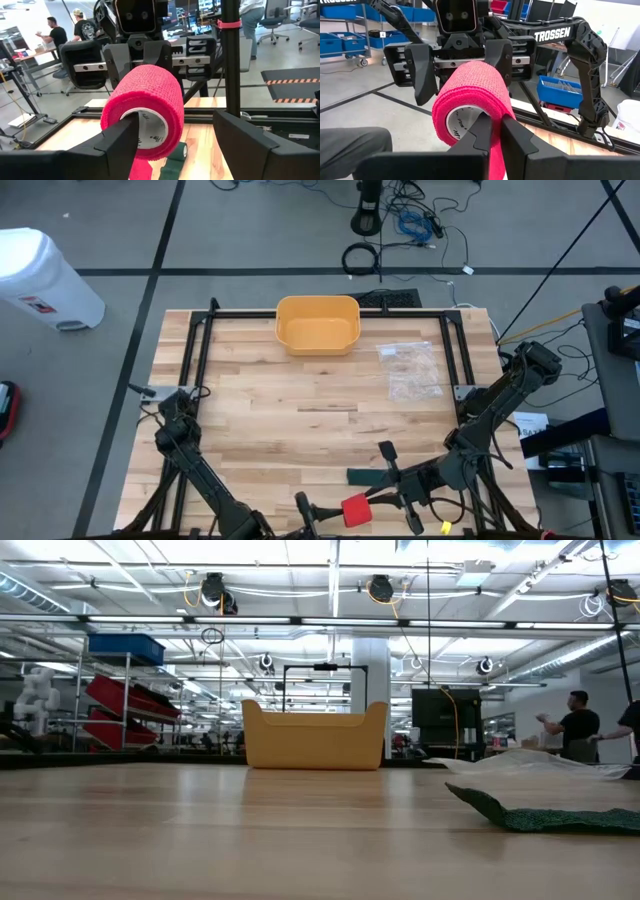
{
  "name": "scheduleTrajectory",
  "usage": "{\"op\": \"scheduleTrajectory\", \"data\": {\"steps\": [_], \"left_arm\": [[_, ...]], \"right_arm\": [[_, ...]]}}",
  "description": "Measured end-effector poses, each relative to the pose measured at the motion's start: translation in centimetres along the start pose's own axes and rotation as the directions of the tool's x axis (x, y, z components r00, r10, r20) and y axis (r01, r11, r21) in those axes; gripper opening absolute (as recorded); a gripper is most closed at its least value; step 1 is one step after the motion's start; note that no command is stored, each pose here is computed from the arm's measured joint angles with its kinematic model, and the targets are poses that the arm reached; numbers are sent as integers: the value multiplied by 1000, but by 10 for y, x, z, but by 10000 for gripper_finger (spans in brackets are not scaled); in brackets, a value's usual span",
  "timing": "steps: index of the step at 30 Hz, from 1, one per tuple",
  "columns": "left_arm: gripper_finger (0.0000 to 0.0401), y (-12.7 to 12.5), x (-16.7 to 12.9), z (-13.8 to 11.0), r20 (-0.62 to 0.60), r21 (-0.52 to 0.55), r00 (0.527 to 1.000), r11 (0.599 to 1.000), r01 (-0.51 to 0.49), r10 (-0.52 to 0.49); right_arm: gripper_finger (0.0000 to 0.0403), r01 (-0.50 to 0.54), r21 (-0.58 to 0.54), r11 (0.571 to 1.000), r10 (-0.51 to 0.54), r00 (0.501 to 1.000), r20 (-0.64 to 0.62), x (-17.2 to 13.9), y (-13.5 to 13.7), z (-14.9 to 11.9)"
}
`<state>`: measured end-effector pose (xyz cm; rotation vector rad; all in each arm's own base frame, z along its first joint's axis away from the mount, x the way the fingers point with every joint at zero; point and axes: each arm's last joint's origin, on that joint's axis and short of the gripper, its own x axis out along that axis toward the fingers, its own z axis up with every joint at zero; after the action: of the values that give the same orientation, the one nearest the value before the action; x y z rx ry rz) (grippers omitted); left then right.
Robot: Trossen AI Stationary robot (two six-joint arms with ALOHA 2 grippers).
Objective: Roll bandage
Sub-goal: Roll the red bandage
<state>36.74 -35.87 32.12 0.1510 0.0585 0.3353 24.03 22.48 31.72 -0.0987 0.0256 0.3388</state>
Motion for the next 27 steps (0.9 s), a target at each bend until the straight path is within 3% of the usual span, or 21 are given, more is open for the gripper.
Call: {"op": "scheduleTrajectory", "data": {"steps": [8,27], "left_arm": [[201,2,1,0,-4,-1,999,999,-48,48],[133,6,8,1,0,-15,998,998,-60,60]], "right_arm": [[18,-2,4,1000,2,1000,7,0,0,1],[18,3,8,1000,-3,1000,14,0,0,1]]}}
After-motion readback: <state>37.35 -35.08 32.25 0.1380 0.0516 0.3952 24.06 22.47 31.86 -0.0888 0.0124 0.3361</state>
